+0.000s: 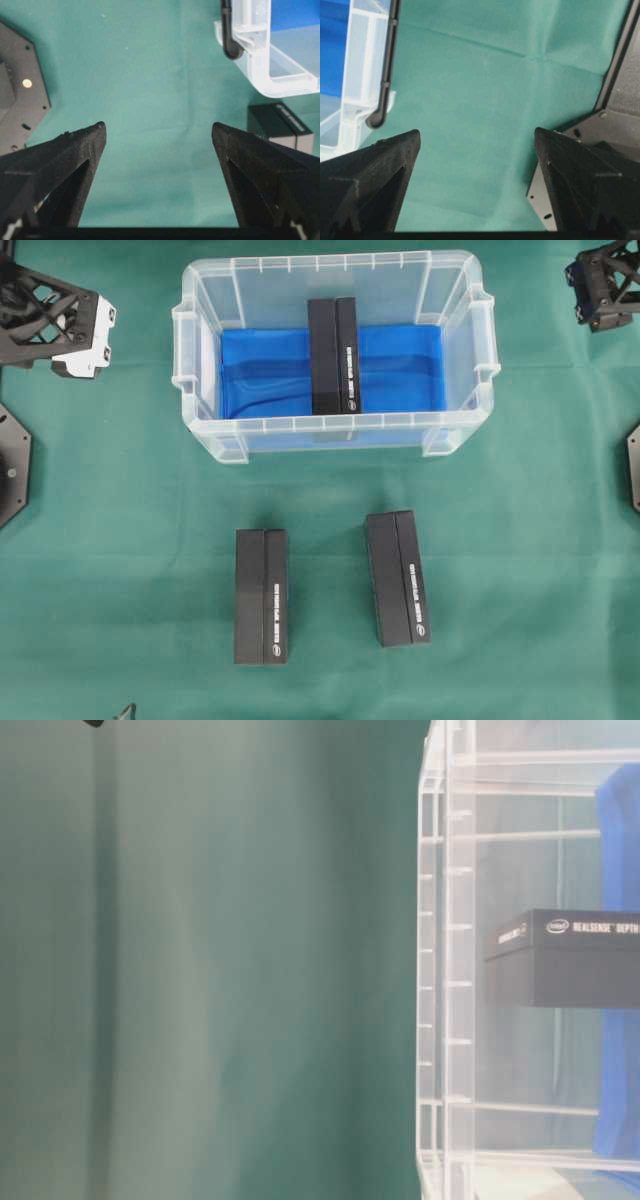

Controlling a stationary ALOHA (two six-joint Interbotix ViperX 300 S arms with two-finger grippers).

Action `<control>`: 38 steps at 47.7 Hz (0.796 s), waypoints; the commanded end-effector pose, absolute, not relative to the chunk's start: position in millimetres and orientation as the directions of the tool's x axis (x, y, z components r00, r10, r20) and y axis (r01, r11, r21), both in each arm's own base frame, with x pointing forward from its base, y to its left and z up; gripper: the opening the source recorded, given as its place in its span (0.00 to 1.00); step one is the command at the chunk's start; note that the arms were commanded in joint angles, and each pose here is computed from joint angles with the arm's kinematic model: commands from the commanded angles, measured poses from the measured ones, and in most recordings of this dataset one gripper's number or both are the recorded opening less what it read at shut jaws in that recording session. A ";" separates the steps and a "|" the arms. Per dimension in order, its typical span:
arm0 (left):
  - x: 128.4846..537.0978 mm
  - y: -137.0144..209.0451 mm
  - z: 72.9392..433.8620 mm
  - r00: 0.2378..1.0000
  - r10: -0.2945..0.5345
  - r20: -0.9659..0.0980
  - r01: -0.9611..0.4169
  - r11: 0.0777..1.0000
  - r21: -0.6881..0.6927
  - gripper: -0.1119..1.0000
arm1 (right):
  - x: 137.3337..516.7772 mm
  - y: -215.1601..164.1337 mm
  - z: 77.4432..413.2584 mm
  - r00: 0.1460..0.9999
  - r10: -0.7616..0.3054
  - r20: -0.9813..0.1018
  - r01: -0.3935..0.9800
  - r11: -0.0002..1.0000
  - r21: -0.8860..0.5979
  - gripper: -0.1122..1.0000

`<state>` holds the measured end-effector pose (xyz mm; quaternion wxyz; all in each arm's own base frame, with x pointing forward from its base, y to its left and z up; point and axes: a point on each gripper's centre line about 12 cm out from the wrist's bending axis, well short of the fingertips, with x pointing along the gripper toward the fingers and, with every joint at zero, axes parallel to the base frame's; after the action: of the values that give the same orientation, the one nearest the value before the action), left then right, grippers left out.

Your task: Take the box out of the case with both arms.

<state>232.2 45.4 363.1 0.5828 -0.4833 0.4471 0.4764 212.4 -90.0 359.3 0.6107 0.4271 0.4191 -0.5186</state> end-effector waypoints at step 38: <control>228.7 46.7 358.6 0.136 0.126 -0.983 -0.989 0.070 -0.128 0.84 | 218.4 -90.7 352.4 0.120 -0.263 -0.957 0.990 0.099 0.096 0.91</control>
<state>230.3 45.5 353.5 0.5742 -0.4788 0.4553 0.4835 217.6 -90.2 348.7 0.6043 0.4279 0.4293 -0.5171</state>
